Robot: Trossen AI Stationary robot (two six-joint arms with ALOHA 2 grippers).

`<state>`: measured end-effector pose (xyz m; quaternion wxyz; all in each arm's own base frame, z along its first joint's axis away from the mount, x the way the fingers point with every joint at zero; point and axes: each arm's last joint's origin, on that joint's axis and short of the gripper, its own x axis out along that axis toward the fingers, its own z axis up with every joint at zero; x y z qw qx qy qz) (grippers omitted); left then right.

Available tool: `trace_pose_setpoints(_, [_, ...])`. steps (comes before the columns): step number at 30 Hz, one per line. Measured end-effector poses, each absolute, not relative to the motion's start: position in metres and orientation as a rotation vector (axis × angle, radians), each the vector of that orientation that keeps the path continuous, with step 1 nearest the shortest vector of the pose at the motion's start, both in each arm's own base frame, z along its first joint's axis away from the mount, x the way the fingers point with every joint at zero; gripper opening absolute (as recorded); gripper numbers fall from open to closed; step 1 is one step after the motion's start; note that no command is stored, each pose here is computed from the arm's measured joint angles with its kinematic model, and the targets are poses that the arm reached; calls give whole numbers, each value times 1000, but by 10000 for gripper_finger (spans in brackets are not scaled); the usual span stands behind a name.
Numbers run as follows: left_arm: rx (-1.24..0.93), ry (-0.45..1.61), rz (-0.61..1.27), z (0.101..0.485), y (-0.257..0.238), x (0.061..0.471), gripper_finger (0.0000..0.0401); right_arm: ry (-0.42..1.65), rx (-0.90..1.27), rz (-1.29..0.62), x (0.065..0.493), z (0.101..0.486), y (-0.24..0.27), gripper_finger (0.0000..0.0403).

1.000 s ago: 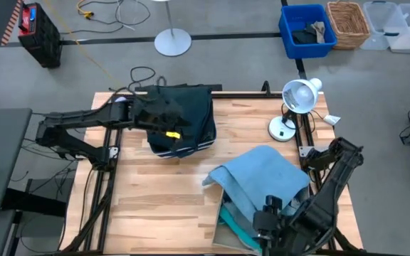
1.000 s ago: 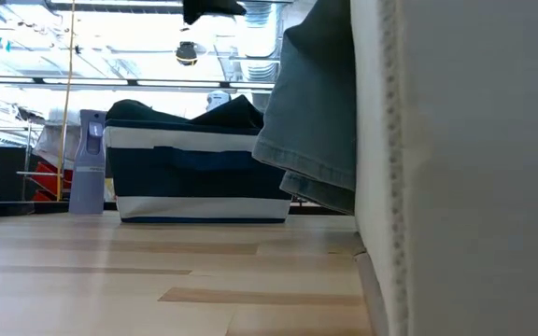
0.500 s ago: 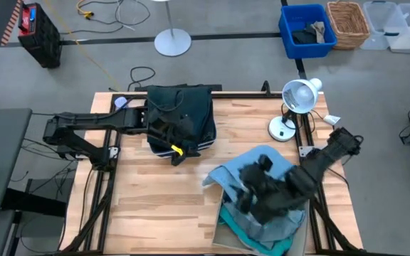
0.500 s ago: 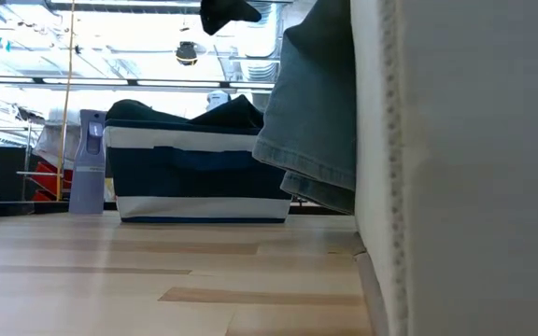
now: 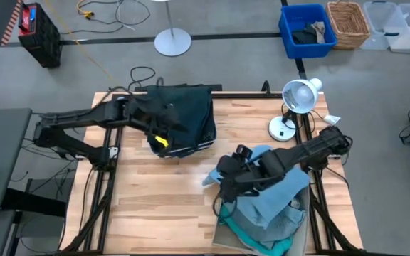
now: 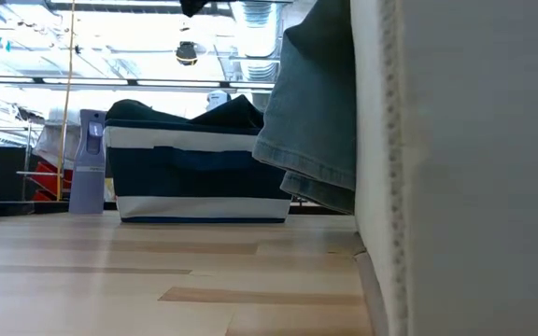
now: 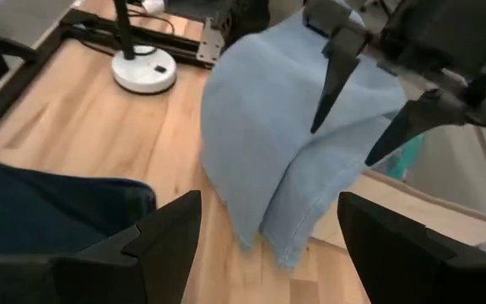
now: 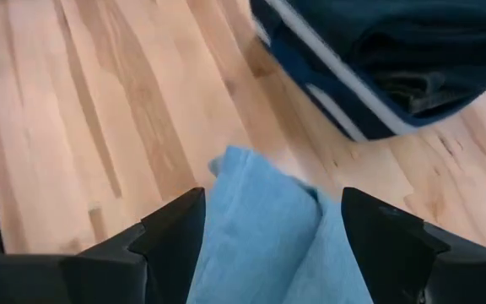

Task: Sort clothes
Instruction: Put the blue pants into the white laundry organizer

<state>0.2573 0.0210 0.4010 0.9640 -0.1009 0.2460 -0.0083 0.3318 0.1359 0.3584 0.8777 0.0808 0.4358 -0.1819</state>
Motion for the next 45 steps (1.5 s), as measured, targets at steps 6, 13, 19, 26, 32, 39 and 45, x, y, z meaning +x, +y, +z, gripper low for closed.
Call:
trace_pose_setpoints(6, [-201, 467, 19, 413, 26, 234, 271, 978, 153, -366, 339, 352, 121, 292])
trace_pose_setpoints(13, [-191, 430, 69, 421, 26, 221, 271, 1139, 124, -243, 349, 337, 108, 292])
trace_pose_setpoints(19, [-240, 430, 98, 422, 26, 219, 271, 1194, 142, -211, 352, 336, 92, 292])
trace_pose_setpoints(26, [-261, 435, 128, 421, 26, 217, 271, 1274, 171, -210, 349, 334, 76, 287])
trace_pose_setpoints(32, [-271, 428, 166, 422, 22, 217, 271, 1305, 203, -199, 349, 333, 70, 261])
trace_pose_setpoints(39, [-299, 417, 214, 422, 19, 217, 271, 1340, 208, -175, 346, 332, 73, 145])
trace_pose_setpoints(45, [-296, 411, 245, 422, 18, 217, 271, 1341, 208, -167, 345, 332, 75, 19])
